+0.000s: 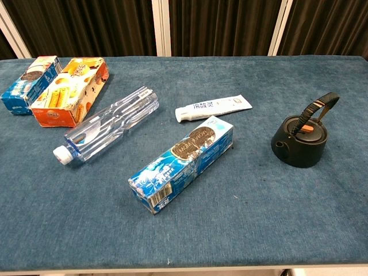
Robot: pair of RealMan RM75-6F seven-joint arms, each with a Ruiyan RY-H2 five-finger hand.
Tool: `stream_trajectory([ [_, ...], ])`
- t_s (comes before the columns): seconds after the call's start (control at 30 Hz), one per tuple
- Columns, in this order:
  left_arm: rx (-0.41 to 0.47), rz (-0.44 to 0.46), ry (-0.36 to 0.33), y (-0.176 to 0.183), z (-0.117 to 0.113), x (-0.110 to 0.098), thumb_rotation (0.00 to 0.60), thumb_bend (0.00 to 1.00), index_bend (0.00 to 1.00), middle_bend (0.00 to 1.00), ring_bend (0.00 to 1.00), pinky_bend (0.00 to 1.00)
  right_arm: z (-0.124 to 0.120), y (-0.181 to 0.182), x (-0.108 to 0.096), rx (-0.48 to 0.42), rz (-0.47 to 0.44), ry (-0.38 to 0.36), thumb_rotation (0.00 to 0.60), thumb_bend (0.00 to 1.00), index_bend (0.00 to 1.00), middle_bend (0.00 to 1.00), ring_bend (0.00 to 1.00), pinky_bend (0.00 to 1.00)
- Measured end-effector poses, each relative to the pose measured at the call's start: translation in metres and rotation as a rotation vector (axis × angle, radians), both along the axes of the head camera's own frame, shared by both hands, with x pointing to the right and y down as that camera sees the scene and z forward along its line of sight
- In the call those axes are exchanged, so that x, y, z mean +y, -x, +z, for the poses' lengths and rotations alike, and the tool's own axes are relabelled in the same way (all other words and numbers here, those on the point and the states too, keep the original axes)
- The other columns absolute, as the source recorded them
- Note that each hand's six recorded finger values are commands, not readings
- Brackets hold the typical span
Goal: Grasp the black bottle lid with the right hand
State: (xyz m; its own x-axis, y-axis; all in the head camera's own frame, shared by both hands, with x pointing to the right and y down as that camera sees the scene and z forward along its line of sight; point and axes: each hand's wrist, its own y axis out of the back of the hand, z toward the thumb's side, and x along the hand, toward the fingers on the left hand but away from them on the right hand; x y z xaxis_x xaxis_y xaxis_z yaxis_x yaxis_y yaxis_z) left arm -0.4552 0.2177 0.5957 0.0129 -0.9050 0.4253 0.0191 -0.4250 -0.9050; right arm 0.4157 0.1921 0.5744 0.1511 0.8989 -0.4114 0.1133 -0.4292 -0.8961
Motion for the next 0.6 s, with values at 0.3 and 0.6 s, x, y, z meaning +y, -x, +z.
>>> stream_trajectory([
  [0.3,0.002,-0.011,-0.004,-0.001,0.001,-0.002,0.6,0.05,0.14,0.11,0.02,0.0,0.008,0.02,-0.014,-0.036,-0.074,0.04,0.6,0.0,0.0,0.08,0.01,0.0],
  [0.6,0.01,-0.007,-0.007,-0.008,0.002,-0.005,0.6,0.05,0.14,0.11,0.02,0.0,0.036,0.087,-0.047,-0.046,-0.323,0.13,0.6,0.0,0.11,0.11,0.07,0.0],
])
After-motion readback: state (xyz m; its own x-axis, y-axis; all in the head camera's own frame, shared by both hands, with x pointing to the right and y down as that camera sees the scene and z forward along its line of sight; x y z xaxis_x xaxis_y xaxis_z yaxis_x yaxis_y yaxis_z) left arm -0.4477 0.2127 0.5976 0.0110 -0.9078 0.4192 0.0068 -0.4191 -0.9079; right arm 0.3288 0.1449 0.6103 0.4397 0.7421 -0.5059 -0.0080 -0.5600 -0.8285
